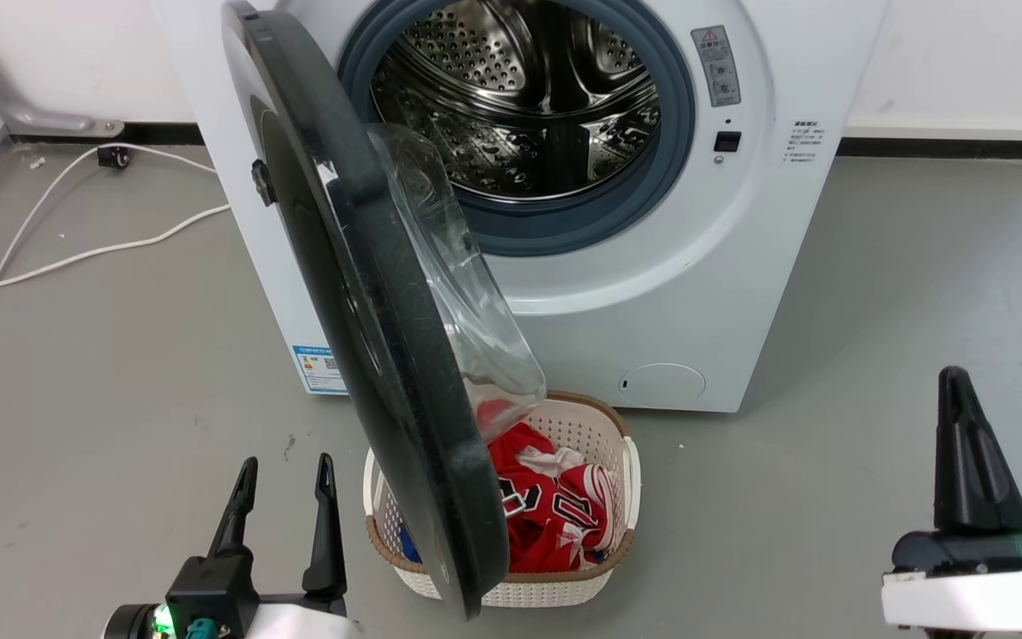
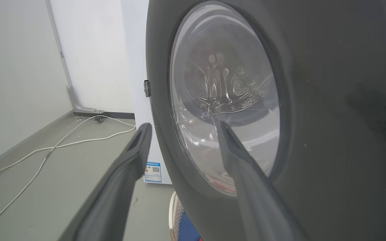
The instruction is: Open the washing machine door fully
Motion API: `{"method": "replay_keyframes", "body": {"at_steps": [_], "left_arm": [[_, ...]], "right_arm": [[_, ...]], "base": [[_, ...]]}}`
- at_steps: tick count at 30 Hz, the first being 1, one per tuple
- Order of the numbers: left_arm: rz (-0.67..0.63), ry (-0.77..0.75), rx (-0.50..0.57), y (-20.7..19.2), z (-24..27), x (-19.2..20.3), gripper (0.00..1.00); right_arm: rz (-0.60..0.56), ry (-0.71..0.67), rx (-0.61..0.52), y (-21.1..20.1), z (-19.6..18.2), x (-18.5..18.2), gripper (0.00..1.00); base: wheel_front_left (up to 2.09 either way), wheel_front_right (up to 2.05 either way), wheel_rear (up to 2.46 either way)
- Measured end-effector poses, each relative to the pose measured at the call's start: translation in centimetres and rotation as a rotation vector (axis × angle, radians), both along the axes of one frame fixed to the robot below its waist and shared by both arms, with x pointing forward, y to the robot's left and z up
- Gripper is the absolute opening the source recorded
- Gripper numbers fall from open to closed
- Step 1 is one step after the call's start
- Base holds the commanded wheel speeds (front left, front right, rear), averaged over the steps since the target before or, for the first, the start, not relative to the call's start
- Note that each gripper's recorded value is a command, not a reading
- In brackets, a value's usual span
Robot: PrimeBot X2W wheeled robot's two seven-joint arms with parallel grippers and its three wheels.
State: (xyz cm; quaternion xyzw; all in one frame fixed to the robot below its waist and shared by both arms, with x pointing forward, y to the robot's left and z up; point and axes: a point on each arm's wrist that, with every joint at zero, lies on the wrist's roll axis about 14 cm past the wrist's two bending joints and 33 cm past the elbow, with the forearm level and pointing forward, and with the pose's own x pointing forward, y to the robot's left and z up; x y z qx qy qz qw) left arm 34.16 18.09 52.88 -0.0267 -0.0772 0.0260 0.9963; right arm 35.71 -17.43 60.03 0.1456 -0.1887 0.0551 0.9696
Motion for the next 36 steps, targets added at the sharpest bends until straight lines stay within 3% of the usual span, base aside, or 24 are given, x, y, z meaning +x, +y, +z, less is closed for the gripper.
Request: {"method": "replay_keyframes", "body": {"at_steps": [4, 9, 10, 11, 12, 29, 30, 31, 32, 36], "left_arm": [[-0.005, 0.000, 0.001, -0.1, 0.0, -0.1, 1.00], [-0.009, -0.009, 0.002, -0.2, 0.2, -0.2, 1.00], [-0.010, -0.010, 0.004, -0.2, 0.3, -0.3, 1.00], [-0.011, -0.010, 0.005, -0.2, 0.3, -0.3, 1.00], [-0.011, -0.009, 0.007, -0.3, 0.2, -0.3, 1.00], [0.000, -0.004, 0.046, -0.1, 0.1, -0.5, 1.00], [0.001, -0.003, 0.046, 0.0, 0.1, -0.5, 0.72], [0.004, 0.000, 0.047, 0.0, 0.0, -0.5, 0.27], [0.005, 0.002, 0.046, 0.0, -0.1, -0.5, 0.00], [0.004, 0.009, 0.046, 0.1, -0.3, -0.5, 0.00]], "right_arm": [[-0.037, 0.016, -0.208, 0.4, -0.7, -0.8, 0.00], [-0.040, 0.097, -0.333, 0.8, -3.5, -1.7, 0.00], [-0.039, 0.115, -0.326, 0.7, -4.1, -1.9, 0.18], [-0.037, 0.136, -0.324, 0.6, -4.8, -2.0, 0.66], [-0.037, 0.151, -0.326, 0.6, -5.2, -2.2, 1.00], [-0.068, 0.230, -0.294, -1.0, -7.5, -2.6, 1.00], [-0.069, 0.230, -0.292, -1.0, -7.5, -2.6, 1.00], [-0.068, 0.231, -0.289, -1.0, -7.5, -2.6, 1.00], [-0.067, 0.232, -0.288, -1.0, -7.5, -2.6, 1.00], [-0.065, 0.232, -0.281, -0.9, -7.6, -2.6, 1.00]], "base": [[0.00, 0.00, 0.00], [0.00, 0.00, 0.00], [0.00, 0.00, 0.00], [0.00, 0.00, 0.00], [0.00, 0.00, 0.00], [0.00, 0.00, 0.00], [0.00, 0.00, 0.00], [0.00, 0.00, 0.00], [0.00, 0.00, 0.00], [0.00, 0.00, 0.00]]}}
